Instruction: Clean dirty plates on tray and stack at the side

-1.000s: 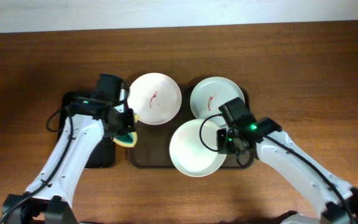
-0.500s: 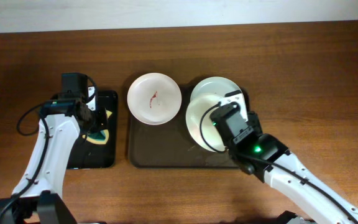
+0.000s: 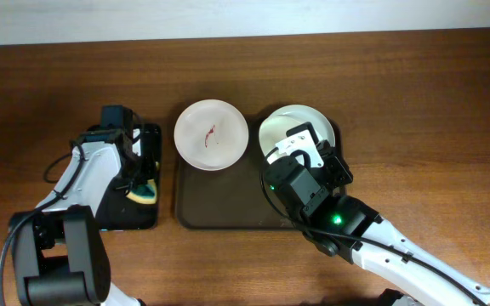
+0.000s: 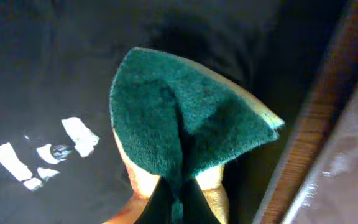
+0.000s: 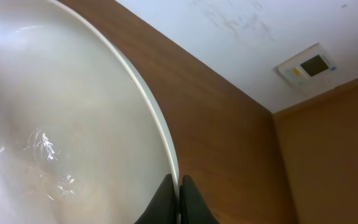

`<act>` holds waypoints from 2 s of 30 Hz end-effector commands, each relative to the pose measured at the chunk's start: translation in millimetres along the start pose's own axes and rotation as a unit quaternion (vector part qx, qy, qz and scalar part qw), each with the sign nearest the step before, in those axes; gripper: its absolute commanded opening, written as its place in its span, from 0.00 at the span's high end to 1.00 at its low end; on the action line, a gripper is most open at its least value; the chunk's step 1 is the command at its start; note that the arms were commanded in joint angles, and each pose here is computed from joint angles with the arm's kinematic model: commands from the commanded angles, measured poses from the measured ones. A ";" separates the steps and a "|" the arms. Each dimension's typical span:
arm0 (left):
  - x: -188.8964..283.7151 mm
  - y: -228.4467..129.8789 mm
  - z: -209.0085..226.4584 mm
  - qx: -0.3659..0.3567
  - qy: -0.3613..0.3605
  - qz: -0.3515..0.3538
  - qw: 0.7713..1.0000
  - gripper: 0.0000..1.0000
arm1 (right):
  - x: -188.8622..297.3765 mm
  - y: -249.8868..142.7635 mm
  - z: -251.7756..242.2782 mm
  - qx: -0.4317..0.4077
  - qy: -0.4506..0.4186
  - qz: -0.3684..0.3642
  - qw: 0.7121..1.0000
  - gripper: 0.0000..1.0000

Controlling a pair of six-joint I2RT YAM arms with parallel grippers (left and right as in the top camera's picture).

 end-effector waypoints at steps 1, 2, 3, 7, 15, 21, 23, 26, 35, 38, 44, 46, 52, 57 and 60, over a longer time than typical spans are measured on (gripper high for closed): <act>-2.0 4.9 -24.4 -0.007 -0.064 -0.011 0.998 1.00 | 5.3 12.1 -7.8 -0.052 -0.013 -0.016 0.998 0.96; -1.9 6.0 -29.5 -0.014 -0.065 -0.013 0.998 1.00 | 5.2 12.1 -7.8 -0.055 -0.013 -0.016 0.998 0.96; -2.0 6.3 -32.4 -0.018 -0.066 -0.014 0.998 1.00 | 5.3 12.1 -7.7 -0.056 -0.013 -0.016 0.998 0.96; -1.8 10.6 -47.2 -0.041 -0.068 -0.024 0.997 1.00 | 5.1 12.0 -8.0 -0.066 -0.014 -0.016 0.998 0.96; 21.5 24.1 -40.3 -0.044 -0.037 -0.060 0.997 1.00 | -31.3 -12.5 -9.9 -0.216 0.079 0.090 0.969 0.96; 62.2 26.0 -46.8 -0.049 -0.054 -0.108 0.991 1.00 | -78.5 -47.3 -67.1 -0.389 0.100 0.198 0.894 0.96; 62.2 22.2 -53.0 -0.050 -0.076 -0.100 0.991 1.00 | -88.0 -60.0 -90.6 -0.430 0.097 0.217 0.871 0.96; 62.0 20.8 -53.8 -0.050 -0.079 -0.097 0.991 1.00 | -101.4 -88.1 -125.9 -0.477 0.060 0.248 0.841 0.96; 61.9 20.5 -53.8 -0.051 -0.079 -0.097 0.991 1.00 | -143.2 -188.7 -155.2 -0.538 -0.015 0.377 0.753 0.96; 61.9 20.6 -53.8 -0.051 -0.079 -0.097 0.991 1.00 | -149.5 -188.7 -161.1 -0.543 -0.013 0.364 0.756 0.96; 62.0 20.7 -53.8 -0.050 -0.079 -0.097 0.991 1.00 | -156.6 -146.8 -130.2 -0.542 0.146 0.319 0.763 0.39; 62.0 20.8 -53.7 -0.050 -0.079 -0.097 0.991 1.00 | -148.5 -124.7 -98.6 -0.505 0.239 0.311 0.769 0.38; 62.0 20.8 -53.7 -0.050 -0.079 -0.097 0.991 1.00 | -117.7 -71.5 -21.3 -0.369 0.352 0.309 0.803 0.39; 62.1 21.3 -53.7 -0.051 -0.079 -0.099 0.991 1.00 | -92.6 -35.9 37.2 -0.313 0.372 0.294 0.823 0.34; 62.1 21.5 -53.7 -0.051 -0.079 -0.099 0.991 1.00 | -83.9 -24.8 78.8 -0.308 0.392 0.286 0.818 0.34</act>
Point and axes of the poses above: each gripper's point midway between its finger pads, its own x axis back along the fingers, its own z axis along the line the jaws close on, y = z × x, the point moved 3 cm from there along x, back along the fingers, and after that the axes turned 14 degrees about -x, right-handed, at the moved point
